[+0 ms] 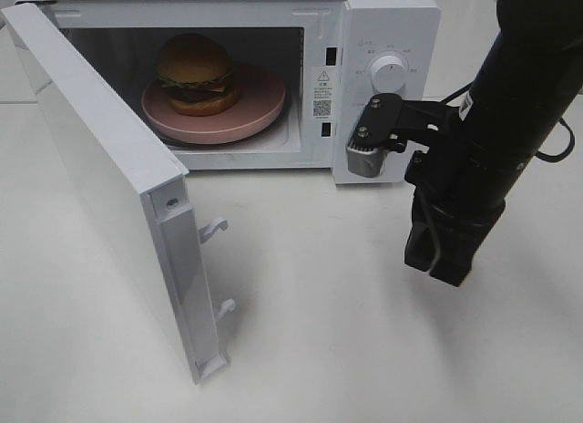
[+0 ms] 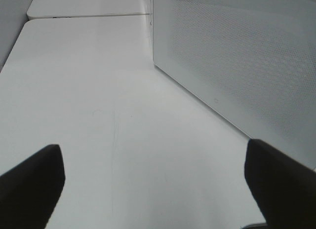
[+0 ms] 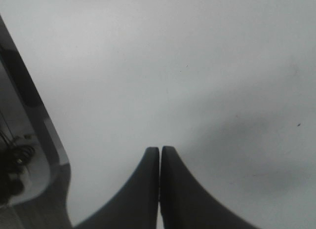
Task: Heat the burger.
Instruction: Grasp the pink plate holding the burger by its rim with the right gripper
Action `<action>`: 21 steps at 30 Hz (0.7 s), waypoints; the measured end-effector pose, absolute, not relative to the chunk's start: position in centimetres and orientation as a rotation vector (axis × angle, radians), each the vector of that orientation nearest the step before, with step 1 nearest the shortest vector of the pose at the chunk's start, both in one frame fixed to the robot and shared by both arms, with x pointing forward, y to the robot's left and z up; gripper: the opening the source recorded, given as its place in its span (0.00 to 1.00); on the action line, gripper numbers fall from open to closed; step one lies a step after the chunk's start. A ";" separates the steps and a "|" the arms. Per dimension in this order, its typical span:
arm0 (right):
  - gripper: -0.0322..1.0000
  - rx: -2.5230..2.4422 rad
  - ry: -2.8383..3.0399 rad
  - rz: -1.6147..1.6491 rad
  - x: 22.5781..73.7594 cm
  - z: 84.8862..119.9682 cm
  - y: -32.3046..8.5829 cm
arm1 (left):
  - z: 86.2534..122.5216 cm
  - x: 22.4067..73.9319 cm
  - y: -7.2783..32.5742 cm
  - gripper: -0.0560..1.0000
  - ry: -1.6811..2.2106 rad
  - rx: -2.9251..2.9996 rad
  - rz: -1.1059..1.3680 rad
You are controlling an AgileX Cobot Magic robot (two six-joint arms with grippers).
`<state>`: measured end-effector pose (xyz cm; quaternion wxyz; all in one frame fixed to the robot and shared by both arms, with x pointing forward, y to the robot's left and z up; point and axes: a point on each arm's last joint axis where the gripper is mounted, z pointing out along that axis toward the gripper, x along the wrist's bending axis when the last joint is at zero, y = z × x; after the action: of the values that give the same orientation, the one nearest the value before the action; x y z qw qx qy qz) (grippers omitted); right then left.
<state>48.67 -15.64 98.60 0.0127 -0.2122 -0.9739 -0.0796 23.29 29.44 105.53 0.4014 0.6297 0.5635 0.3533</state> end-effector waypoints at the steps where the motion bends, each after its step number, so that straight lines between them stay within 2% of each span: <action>1: 0.05 -0.661 -3.035 -0.248 48.7 98.6 -15.6 | 105.5 23.3 29.4 0.91 1.425 1.592 0.893; 6: 0.07 -0.057 -3.161 -0.198 48.8 98.7 -16.0 | 105.5 23.3 29.4 0.91 1.425 1.592 0.893; 13: 0.12 0.335 -3.185 -0.192 49.0 98.9 -16.0 | 105.5 23.3 29.4 0.91 1.425 1.592 0.893; 21: 0.29 0.506 -3.286 -0.247 50.1 99.1 -15.5 | 105.5 23.3 29.4 0.91 1.425 1.592 0.893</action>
<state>50.08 -15.53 99.12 -0.0959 0.1512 -0.9811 -0.0739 23.29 29.44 105.53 0.4014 0.6297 0.5635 0.3533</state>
